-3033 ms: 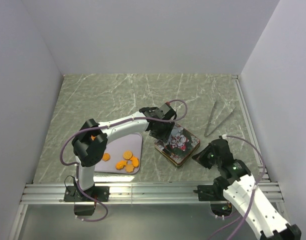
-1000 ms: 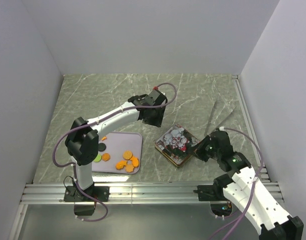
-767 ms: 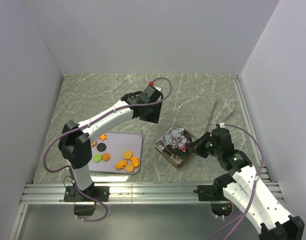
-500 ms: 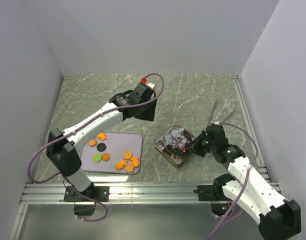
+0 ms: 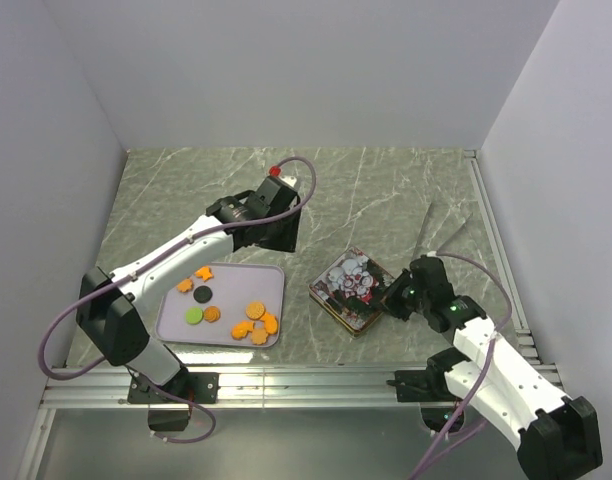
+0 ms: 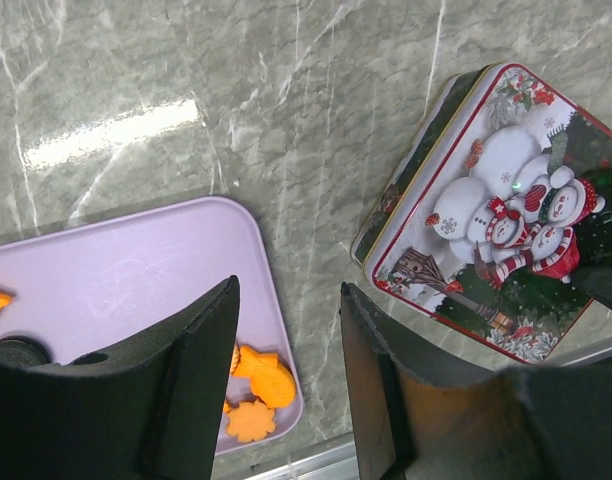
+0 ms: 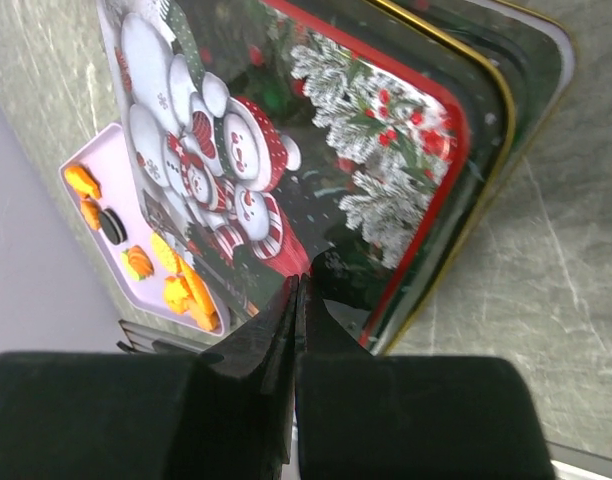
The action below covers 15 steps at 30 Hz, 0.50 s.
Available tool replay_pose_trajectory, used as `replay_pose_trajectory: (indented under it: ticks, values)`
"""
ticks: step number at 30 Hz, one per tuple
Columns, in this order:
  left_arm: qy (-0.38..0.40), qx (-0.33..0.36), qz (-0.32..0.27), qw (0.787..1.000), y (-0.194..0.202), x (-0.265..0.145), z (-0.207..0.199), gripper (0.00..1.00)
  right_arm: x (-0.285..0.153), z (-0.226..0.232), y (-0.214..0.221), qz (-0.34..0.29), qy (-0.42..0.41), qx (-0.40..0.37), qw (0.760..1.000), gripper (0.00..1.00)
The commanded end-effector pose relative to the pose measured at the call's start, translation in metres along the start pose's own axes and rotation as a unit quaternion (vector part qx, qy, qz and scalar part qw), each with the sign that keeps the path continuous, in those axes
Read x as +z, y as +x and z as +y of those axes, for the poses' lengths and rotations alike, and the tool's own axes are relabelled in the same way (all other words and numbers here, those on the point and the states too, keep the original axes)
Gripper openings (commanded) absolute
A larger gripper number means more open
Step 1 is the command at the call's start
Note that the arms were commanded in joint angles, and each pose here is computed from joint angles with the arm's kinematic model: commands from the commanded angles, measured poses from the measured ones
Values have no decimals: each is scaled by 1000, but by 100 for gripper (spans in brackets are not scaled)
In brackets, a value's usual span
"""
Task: Pack the cookies
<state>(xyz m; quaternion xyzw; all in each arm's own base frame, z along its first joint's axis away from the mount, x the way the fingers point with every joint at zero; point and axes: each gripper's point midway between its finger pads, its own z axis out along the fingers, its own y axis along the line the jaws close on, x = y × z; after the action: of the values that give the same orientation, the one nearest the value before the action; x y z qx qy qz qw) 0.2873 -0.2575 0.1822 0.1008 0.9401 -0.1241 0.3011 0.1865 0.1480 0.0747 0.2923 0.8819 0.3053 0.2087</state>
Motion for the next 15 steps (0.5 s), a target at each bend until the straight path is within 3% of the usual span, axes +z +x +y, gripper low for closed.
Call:
replay_pose_trajectory:
  ticks: [1, 7, 10, 15]
  values:
    - [4, -9, -35, 999, -15, -17, 2, 50, -8, 0, -5, -17, 7, -7, 1000, 0]
    - [-5, -17, -72, 997, -29, -38, 12, 51, -46, 46, -24, -51, -42, -36, 997, 0]
    - [-7, -26, -99, 995, -36, -54, 20, 51, -65, 72, -31, -64, -78, -61, 993, 12]
    - [-32, -46, -159, 986, -46, -86, 42, 53, -98, 115, -44, -87, -133, -113, 981, 46]
